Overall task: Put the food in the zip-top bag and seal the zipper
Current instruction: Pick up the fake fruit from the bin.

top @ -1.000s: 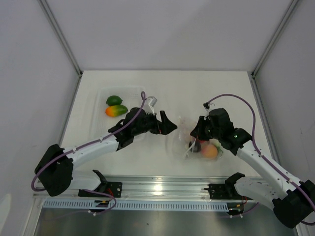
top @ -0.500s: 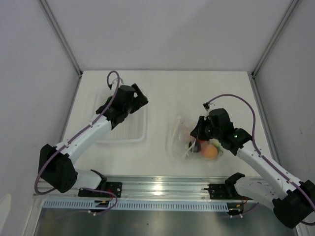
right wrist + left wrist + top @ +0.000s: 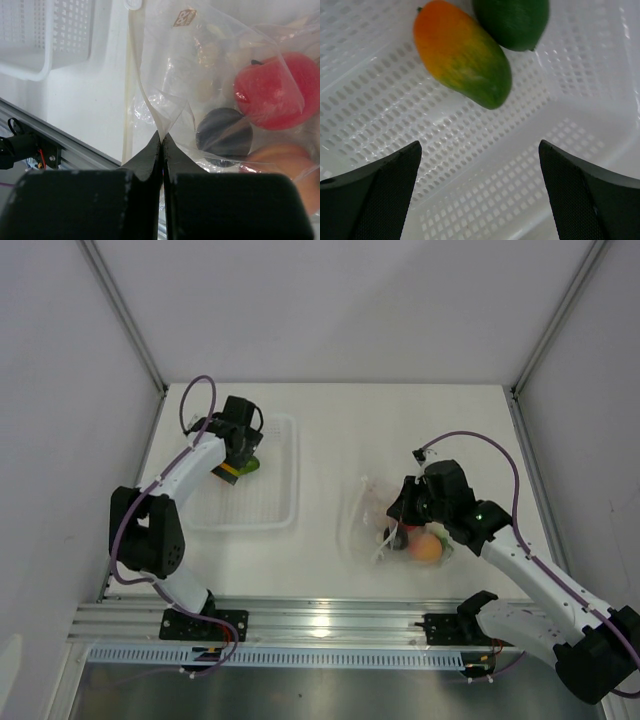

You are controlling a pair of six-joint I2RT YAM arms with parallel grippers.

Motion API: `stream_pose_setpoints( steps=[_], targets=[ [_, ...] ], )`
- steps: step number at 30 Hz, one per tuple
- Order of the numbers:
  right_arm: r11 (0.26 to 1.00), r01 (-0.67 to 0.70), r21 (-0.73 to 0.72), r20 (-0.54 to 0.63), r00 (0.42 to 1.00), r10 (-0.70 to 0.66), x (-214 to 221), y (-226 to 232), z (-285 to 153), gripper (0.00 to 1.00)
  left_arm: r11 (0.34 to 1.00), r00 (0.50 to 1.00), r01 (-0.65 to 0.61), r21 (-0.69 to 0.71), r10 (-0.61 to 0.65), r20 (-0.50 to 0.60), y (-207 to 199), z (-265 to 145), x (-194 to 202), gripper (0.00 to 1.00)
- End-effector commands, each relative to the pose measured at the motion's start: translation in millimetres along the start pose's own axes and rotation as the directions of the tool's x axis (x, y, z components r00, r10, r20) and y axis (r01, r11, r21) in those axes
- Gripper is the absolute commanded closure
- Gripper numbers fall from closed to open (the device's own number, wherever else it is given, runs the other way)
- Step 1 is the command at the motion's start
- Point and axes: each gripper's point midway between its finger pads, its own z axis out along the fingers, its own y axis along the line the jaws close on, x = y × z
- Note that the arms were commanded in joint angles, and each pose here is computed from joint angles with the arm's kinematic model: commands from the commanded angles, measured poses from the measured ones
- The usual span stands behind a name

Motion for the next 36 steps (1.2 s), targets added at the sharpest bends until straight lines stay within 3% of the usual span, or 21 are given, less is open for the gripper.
stream_pose_setpoints(
  steps=[1, 7, 13, 36],
  targets=[
    [1.000, 0.006, -0.014, 0.030, 1.000, -0.005, -10, 5, -4, 1.00, 0.984, 0.987, 0.157, -0.078, -0.159, -0.009, 21, 12, -1, 0.01],
    [1.000, 0.010, -0.005, 0.025, 1.000, -0.010, -8, 2, -3, 1.00, 0.970, 0.974, 0.220, -0.106, -0.213, 0.076, 21, 33, -16, 0.01],
    [1.000, 0.022, 0.010, 0.016, 1.000, -0.023, -6, -2, 1, 1.00, 0.950, 0.967, 0.252, -0.184, -0.239, 0.090, 24, 53, -13, 0.01],
    [1.000, 0.029, -0.004, 0.005, 1.000, -0.029, -7, -11, 4, 1.00, 0.908, 0.948, 0.315, -0.277, -0.286, 0.139, 32, 89, -20, 0.00]
  ],
)
